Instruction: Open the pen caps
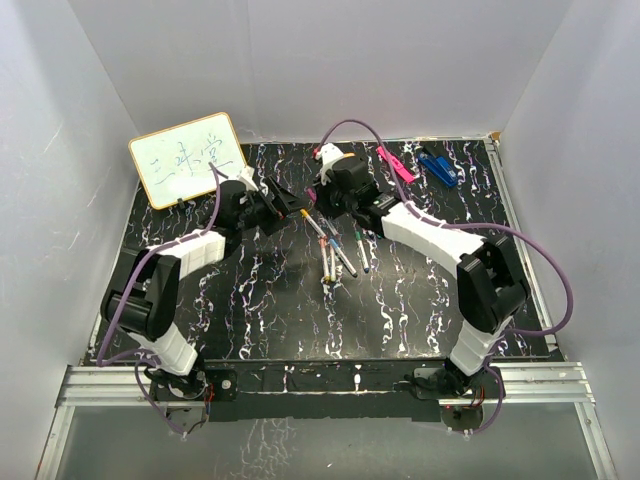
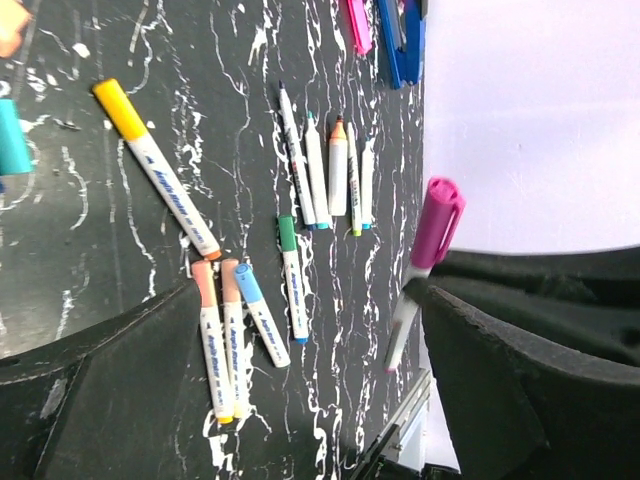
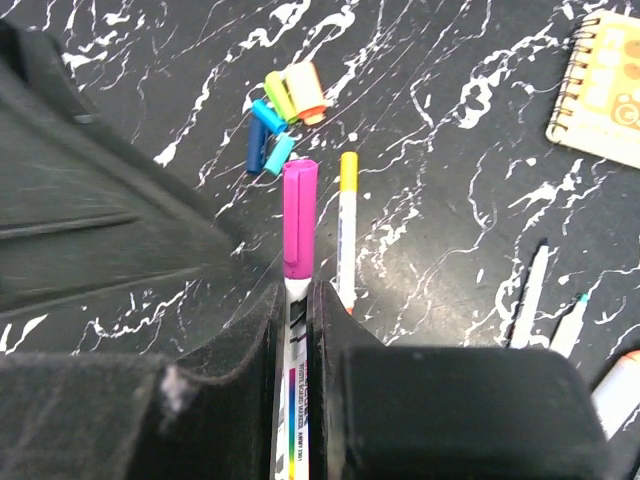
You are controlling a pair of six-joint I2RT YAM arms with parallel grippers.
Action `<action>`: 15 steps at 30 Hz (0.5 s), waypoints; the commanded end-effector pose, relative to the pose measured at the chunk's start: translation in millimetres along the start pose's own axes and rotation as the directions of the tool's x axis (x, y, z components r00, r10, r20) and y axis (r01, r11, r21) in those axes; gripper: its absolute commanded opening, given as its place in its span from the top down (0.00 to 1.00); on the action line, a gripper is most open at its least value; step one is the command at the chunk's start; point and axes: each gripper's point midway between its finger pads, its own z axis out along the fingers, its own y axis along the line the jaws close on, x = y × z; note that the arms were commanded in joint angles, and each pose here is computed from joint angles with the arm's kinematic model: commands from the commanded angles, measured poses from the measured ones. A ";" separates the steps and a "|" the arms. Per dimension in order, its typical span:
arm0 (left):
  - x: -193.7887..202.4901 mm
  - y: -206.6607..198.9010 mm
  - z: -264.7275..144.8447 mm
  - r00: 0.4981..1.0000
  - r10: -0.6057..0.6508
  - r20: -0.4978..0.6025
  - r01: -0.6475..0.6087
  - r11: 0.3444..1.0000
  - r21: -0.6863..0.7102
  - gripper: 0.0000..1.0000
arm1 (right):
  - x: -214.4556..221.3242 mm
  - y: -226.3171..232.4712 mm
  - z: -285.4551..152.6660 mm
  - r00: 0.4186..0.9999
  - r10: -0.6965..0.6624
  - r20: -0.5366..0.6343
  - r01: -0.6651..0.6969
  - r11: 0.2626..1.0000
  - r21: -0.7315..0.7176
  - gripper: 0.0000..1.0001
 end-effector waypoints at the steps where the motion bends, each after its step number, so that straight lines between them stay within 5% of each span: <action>1: -11.0 -32.7 10.0 0.999 0.004 0.034 -0.006 0.997 0.073 0.11 | -12.0 17.6 -13.6 0.999 -0.007 0.051 0.008 1.000 -0.029 1.00; 15: 1.8 -55.1 22.0 0.999 0.018 0.029 -0.021 0.992 0.121 0.20 | -8.4 38.8 -23.4 0.998 -0.007 0.063 0.011 0.997 -0.072 1.00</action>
